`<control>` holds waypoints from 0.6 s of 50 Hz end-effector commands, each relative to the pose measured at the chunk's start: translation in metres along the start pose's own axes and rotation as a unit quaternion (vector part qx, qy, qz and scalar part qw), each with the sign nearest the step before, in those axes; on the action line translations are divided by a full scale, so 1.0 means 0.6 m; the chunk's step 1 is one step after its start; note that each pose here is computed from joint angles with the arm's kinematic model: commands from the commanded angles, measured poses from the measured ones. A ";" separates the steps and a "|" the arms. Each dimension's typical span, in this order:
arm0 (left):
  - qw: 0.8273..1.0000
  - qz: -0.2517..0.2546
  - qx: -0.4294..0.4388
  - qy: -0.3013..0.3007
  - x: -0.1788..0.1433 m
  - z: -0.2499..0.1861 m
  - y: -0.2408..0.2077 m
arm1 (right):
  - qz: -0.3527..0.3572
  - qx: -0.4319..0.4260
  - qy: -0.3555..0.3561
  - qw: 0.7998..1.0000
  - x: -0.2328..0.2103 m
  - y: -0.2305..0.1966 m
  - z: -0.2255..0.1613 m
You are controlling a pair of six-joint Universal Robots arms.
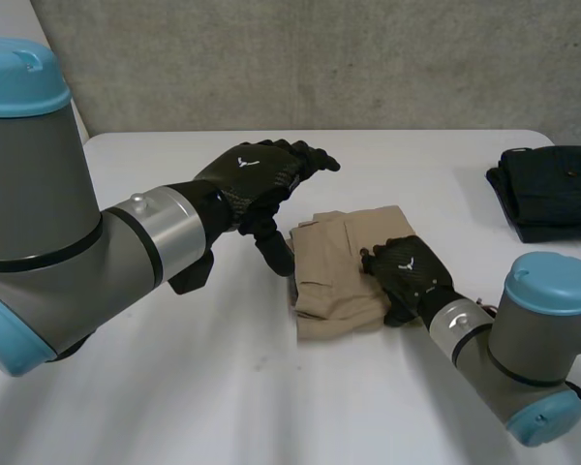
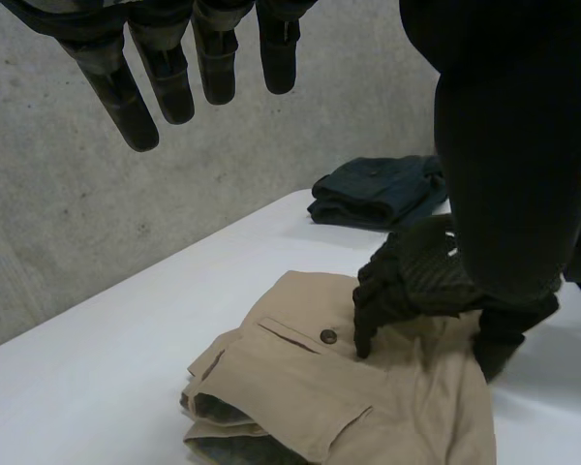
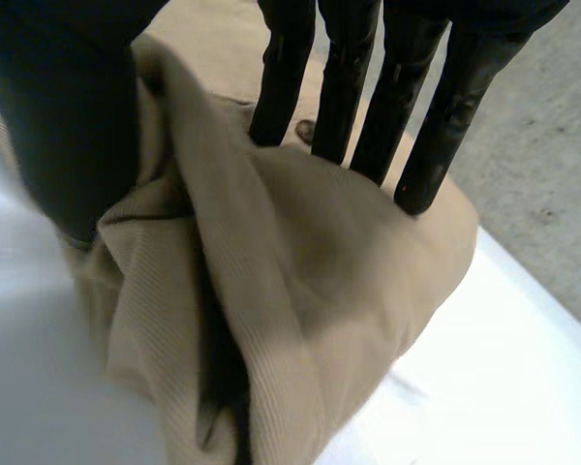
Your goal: Fold the laundry.
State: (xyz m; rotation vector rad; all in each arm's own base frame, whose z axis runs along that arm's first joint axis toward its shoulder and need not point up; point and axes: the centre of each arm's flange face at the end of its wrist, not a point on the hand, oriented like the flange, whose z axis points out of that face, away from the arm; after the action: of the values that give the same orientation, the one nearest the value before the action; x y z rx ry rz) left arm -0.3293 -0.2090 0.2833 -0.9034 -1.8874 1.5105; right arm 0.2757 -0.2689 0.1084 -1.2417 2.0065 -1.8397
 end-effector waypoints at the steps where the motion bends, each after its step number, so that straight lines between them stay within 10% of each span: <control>1: 1.000 0.000 0.001 0.000 0.000 -0.002 0.000 | -0.004 0.020 0.015 1.000 0.014 -0.010 0.021; 30: 1.000 -0.015 0.005 -0.012 -0.015 0.004 0.002 | -0.055 0.048 0.141 0.987 0.312 -0.009 0.147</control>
State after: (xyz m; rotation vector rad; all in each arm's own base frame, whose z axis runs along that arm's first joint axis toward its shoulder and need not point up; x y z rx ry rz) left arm -0.3270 -0.2126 0.2826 -0.8902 -1.8912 1.5216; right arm 0.2177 -0.4156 0.1421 -1.1245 2.1074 -2.0644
